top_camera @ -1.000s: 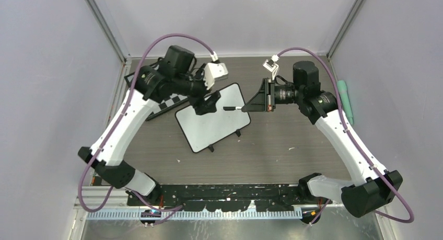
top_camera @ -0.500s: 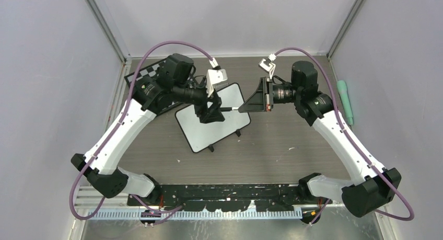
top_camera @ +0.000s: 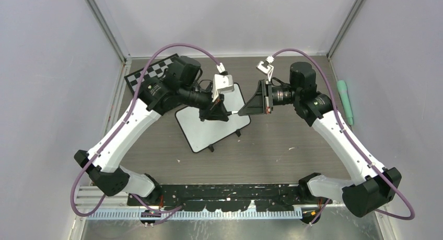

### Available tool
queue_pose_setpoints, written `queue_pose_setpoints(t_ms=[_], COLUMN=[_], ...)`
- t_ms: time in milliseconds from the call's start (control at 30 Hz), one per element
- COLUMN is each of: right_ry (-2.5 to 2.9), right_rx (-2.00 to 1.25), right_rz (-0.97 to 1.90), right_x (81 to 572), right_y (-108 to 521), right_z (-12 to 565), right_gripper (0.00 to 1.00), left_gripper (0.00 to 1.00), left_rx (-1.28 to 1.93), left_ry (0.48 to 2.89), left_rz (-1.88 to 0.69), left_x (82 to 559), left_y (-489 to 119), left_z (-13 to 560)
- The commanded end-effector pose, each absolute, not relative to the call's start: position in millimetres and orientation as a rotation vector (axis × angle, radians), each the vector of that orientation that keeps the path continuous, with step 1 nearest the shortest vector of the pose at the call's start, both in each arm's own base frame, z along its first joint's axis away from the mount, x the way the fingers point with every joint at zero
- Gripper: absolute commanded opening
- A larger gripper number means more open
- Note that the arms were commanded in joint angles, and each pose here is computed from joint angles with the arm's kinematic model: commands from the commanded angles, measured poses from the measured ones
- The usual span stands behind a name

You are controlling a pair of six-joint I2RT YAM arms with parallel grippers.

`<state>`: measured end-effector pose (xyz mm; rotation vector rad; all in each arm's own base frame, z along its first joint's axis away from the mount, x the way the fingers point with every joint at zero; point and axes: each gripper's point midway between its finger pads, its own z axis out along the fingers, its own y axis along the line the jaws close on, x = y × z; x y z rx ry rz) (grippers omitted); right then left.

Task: Write a sentence on the whiteboard
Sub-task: Open the whiteboard marker at the center of the board.

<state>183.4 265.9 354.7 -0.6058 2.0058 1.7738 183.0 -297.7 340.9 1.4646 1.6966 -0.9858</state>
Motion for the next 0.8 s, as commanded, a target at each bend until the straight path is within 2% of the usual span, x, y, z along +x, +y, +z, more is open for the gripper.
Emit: queue_pose_setpoints(t_ms=[0, 67, 233, 633, 767], right_ry=[2.014, 2.026, 2.044, 2.048, 2.056], right_rx=[-0.711, -0.727, -0.799, -0.88, -0.889], right_rz=[1.763, 1.74, 1.711, 1.705, 1.69], right_x=[167.7, 166.7, 157.6, 144.0, 142.7], right_y=[264.2, 262.7, 261.4, 261.0, 260.4], right_z=[351.2, 348.4, 344.0, 342.7, 341.1], right_gripper=[0.23, 0.26, 0.26, 0.23, 0.14], left_gripper=[0.0, 0.0, 0.0, 0.0, 0.0], left_rx=[1.461, 1.467, 1.473, 1.516, 1.519], left_ry=[1.62, 1.627, 1.639, 1.637, 1.64], left_rz=[-0.966, -0.965, -0.96, -0.979, -0.979], left_x=[190.7, 189.8, 190.0, 187.7, 188.3], left_y=[-302.4, -301.5, -300.5, -307.7, -308.7], left_z=[356.0, 354.2, 350.8, 344.5, 343.1])
